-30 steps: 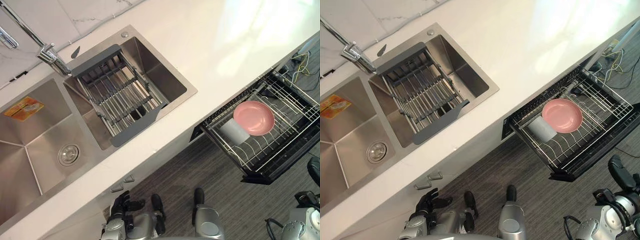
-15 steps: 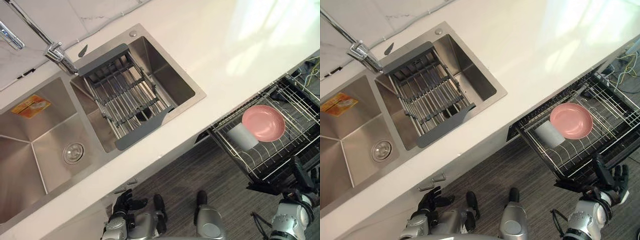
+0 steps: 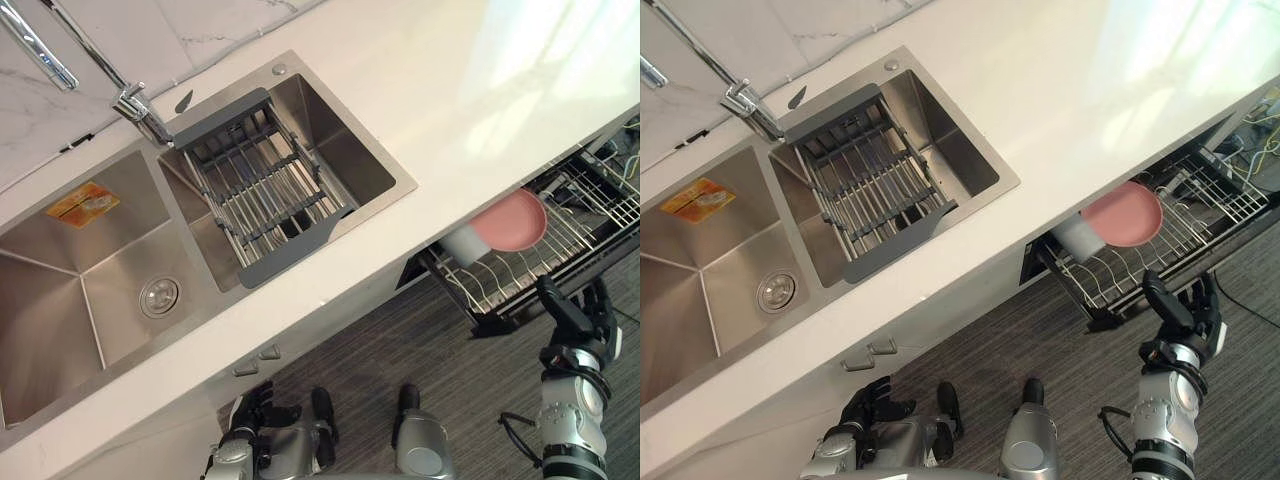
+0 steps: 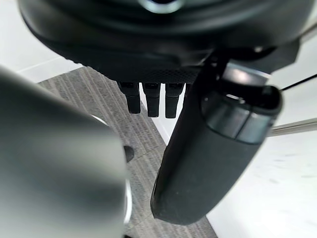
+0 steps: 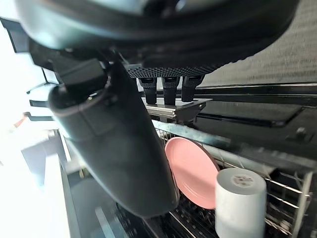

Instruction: Walk over to the sink, pick up the cup, carry it to the dishwasher, place the cup inside the dishwasher, then close the dishwasher door

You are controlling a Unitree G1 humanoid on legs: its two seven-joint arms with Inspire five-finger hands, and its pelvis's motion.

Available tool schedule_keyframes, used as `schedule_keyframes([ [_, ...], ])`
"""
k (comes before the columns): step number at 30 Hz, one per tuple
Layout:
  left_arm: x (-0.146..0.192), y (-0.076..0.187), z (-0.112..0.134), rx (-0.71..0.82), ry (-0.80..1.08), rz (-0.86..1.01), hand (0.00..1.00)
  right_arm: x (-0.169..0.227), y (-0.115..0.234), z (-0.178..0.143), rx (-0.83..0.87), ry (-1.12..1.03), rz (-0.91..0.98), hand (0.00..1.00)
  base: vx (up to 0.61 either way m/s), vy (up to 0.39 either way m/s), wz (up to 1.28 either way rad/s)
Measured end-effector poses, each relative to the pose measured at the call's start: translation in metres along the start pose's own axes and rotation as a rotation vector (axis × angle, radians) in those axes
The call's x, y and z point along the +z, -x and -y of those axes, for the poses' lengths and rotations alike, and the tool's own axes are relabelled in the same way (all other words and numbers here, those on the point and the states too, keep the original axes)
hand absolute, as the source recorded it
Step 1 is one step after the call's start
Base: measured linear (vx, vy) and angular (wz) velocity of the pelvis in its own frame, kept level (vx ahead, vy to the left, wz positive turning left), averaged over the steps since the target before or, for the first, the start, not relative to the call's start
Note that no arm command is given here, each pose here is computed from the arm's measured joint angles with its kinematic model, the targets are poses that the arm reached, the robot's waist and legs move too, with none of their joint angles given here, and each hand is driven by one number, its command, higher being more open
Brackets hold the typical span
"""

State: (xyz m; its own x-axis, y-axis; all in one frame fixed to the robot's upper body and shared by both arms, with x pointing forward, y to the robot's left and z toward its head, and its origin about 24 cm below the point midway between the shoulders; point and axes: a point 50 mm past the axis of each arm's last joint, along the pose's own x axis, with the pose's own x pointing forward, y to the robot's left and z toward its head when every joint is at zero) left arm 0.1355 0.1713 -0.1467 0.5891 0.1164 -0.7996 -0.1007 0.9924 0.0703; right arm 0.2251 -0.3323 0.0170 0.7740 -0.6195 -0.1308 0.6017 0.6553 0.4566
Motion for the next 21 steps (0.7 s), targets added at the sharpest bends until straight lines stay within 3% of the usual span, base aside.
schedule_keyframes([
  [11, 0.004, 0.0, 0.006, -0.038, -0.02, 0.027, 0.9, -0.011, -0.006, -0.073, 0.341, 0.095, -0.049, 0.9, -0.06, 0.016, 0.13],
  [15, 0.005, 0.0, 0.006, -0.043, -0.023, 0.035, 0.9, -0.016, -0.004, -0.096, 0.482, 0.228, -0.06, 0.9, -0.09, 0.012, 0.11],
  [21, 0.007, 0.0, 0.007, -0.054, -0.049, 0.05, 0.9, -0.017, -0.011, -0.099, 0.512, 0.392, -0.064, 0.9, -0.02, -0.005, 0.08],
])
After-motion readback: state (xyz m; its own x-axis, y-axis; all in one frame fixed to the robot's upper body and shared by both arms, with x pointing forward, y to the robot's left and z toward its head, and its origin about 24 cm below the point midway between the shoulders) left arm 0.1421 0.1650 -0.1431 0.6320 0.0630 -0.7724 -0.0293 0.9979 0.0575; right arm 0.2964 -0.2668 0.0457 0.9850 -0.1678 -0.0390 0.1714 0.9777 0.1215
